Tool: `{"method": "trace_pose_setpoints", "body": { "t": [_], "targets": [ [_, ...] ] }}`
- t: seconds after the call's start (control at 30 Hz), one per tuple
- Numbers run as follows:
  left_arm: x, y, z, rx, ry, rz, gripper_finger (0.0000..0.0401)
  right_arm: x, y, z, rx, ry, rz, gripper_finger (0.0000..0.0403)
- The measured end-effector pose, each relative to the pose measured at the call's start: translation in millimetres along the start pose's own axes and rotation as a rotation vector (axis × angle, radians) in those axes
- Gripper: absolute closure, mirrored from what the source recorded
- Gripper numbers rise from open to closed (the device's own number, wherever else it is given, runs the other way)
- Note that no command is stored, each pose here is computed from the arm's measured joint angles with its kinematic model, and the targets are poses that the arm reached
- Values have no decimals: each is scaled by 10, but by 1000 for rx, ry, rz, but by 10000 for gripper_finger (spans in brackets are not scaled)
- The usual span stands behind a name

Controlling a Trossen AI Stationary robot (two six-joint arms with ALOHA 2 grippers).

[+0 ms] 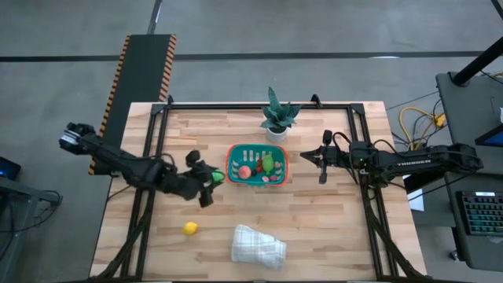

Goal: Build produce basket
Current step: Put the green pear into the blue basket

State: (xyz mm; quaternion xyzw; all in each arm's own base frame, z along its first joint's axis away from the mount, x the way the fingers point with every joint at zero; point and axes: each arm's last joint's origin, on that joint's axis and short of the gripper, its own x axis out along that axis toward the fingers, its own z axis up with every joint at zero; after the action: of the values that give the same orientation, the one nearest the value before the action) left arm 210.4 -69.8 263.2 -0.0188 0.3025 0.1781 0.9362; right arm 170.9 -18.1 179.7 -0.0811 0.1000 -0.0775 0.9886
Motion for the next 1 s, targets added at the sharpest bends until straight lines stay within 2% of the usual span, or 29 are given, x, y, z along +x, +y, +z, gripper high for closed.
{"method": "trace_pose_setpoints", "body": {
  "t": [0.33,0.67,1.0],
  "targets": [
    [344,268,272,73,-65,-63,196,0,1,-4,-1,4,0,394],
    [809,446,338,110,-62,-115,196,0,1,-5,-4,5,0,394],
    [1247,674,377,103,2,-83,196,0,1,-4,-3,5,1,394]
  ]
}}
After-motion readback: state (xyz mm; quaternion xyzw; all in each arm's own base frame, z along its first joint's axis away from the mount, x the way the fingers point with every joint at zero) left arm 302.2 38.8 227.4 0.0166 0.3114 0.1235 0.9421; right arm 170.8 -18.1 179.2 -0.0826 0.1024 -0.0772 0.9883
